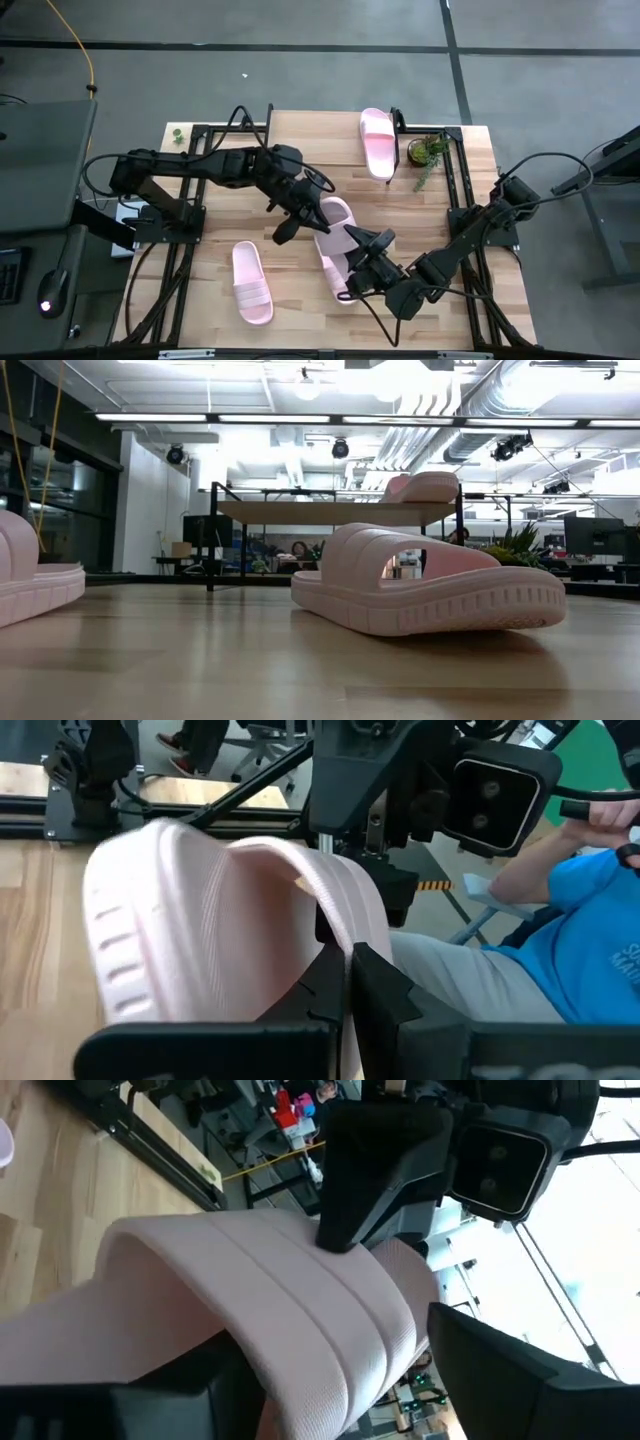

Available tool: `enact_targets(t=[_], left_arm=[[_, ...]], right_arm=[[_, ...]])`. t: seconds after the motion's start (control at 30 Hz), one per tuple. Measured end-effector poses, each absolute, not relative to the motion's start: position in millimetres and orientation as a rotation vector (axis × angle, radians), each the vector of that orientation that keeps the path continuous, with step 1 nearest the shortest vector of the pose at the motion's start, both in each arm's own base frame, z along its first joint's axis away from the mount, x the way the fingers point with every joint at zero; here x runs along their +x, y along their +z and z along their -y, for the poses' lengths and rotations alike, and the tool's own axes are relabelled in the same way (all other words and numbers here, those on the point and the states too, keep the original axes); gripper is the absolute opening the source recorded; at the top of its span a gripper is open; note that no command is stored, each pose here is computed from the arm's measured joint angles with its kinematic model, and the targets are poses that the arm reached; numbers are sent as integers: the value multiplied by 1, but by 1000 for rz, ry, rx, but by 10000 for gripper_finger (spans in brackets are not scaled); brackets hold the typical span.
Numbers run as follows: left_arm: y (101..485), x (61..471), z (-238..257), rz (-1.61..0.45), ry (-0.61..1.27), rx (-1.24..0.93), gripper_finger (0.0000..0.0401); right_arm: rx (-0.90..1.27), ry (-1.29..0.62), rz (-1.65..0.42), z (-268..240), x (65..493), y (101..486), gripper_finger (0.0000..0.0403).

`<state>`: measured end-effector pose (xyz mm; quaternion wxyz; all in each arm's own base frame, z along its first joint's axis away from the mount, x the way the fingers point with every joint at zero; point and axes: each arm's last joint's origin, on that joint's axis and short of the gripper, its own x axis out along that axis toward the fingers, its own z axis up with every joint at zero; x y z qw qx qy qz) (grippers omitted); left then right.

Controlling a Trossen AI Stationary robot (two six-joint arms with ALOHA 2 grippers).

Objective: Pick and place slides into the shelf
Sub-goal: Put the pink slide on the shelf

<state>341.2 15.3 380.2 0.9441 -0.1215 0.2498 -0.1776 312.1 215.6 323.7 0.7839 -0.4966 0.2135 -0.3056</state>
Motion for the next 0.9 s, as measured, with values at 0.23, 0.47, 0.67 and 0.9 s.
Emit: enact_targets(t=[0.23, 0.47, 0.67, 0.9], left_arm=[[379, 343, -16, -509, -358, -248, 1], [379, 343, -16, -509, -360, -244, 1], [379, 343, -17, -510, -317, -230, 1], [378, 343, -18, -512, -288, -195, 9]], right_arm=[[-1041, -662, -447, -216, 312, 324, 146], [-1017, -670, -439, -216, 312, 324, 15], [-984, -688, -430, -215, 312, 324, 9], [-982, -692, -431, -215, 312, 324, 3]])
